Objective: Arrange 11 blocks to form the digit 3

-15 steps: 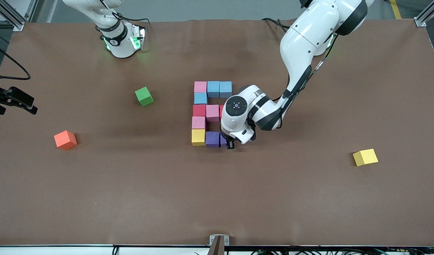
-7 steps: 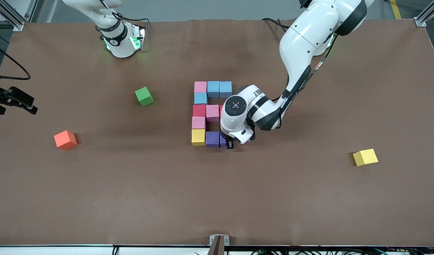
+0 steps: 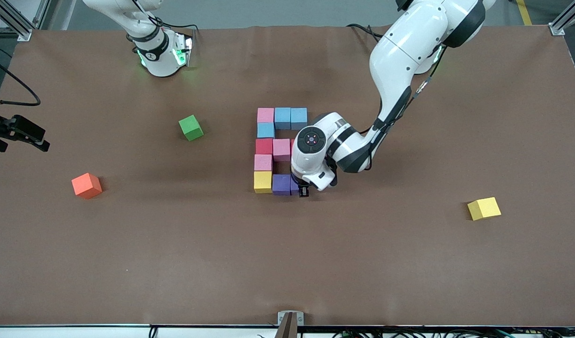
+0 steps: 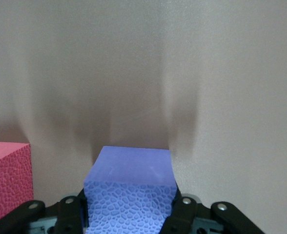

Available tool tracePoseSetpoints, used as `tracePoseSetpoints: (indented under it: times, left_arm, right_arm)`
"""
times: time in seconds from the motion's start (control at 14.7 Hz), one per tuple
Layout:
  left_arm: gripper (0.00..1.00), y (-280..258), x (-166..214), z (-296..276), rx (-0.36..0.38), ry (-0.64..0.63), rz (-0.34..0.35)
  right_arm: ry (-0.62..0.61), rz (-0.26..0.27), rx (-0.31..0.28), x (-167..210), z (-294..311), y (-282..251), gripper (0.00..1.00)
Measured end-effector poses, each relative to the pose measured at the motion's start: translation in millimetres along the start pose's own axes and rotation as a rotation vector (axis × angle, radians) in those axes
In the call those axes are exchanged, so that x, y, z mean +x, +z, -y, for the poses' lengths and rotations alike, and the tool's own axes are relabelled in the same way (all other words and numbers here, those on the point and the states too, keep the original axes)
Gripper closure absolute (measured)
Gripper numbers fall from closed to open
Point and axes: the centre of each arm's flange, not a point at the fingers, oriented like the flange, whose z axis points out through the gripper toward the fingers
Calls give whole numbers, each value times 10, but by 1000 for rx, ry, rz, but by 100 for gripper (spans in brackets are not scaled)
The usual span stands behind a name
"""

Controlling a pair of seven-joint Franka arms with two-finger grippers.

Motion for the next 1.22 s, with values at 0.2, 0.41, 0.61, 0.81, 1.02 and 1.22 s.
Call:
tracePoseSetpoints:
  times: [0.2,0.41,0.61,0.81,1.02,1.22]
  left_arm:
    - [38,1,-14,11,0,2,1]
    - [10,-21,-40,12,-3,5,5]
    - [0,-154,-81,-59,-27,14,21]
    - [0,-452,-60,-181,-49,47,19]
    - [0,-956,41,-376,-54,126,-23]
    - [0,-1605,267,-589,-88,313,-48]
  right_arm:
    - [0,0,0,0,0,0,0]
    - [0,0,0,0,0,0,0]
    - [0,0,0,0,1,2,0]
    - [0,1,0,0,1,3,0]
    - [0,1,0,0,2,3,0]
    - [-1,1,0,0,2,5,0]
